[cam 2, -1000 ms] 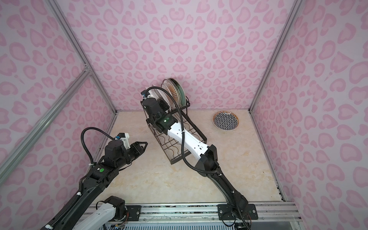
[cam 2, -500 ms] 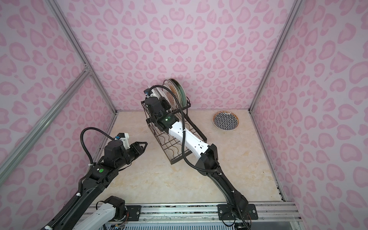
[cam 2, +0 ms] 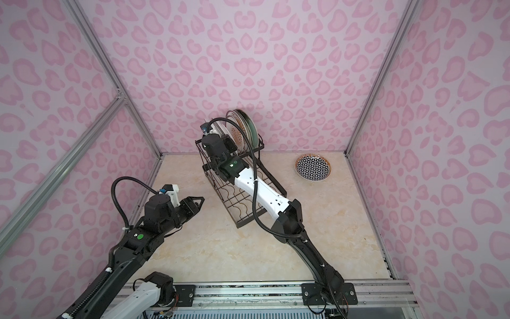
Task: Load plates into a dish rack
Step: Place the plate on the dish rack.
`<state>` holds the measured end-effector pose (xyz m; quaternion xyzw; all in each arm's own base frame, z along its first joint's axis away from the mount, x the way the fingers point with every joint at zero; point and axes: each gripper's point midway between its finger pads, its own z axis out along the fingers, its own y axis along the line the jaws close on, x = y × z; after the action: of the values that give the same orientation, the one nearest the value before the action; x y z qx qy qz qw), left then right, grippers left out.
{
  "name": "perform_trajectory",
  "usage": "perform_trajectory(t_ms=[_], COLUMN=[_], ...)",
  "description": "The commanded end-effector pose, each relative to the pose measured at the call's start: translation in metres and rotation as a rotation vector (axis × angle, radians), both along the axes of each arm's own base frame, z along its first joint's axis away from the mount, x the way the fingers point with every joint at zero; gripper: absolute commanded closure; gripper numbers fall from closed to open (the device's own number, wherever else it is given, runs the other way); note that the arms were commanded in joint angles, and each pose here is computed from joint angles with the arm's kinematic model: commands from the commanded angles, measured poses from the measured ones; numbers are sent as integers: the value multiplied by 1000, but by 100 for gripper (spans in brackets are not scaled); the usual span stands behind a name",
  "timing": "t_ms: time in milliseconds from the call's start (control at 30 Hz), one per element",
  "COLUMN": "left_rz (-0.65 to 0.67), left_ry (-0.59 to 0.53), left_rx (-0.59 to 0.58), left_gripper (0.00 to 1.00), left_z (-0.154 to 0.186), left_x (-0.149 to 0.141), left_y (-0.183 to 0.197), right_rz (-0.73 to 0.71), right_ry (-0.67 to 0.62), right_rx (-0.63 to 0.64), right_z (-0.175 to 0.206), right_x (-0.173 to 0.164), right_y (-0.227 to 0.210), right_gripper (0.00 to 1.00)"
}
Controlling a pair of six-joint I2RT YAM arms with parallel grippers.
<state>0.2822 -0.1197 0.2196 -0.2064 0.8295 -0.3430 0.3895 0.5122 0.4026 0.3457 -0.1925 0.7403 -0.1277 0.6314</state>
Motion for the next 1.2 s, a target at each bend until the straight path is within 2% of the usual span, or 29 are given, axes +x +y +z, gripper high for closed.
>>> perform_trajectory(t_ms=[0, 400, 600, 867, 1167], left_rz=[-8, -10, -11, -14, -6], left_ry=[-17, -11, -10, -4, -4], left_rx=[-8, -6, -5, -5, 0], left_gripper=[52, 52, 52, 52, 51], left_z=[8, 6, 6, 5, 7], left_x=[1, 1, 1, 1, 0], left_y=[-2, -2, -2, -3, -1], right_rz=[-37, -43, -57, -36, -6], right_ry=[27, 11, -1, -29, -56], right_rx=[-50, -29, -13, 33, 78], right_z=[-13, -5, -2, 18, 50], right_x=[1, 0, 0, -11, -32], right_y=[-7, -8, -9, -4, -6], right_gripper=[100, 80, 74, 61, 56])
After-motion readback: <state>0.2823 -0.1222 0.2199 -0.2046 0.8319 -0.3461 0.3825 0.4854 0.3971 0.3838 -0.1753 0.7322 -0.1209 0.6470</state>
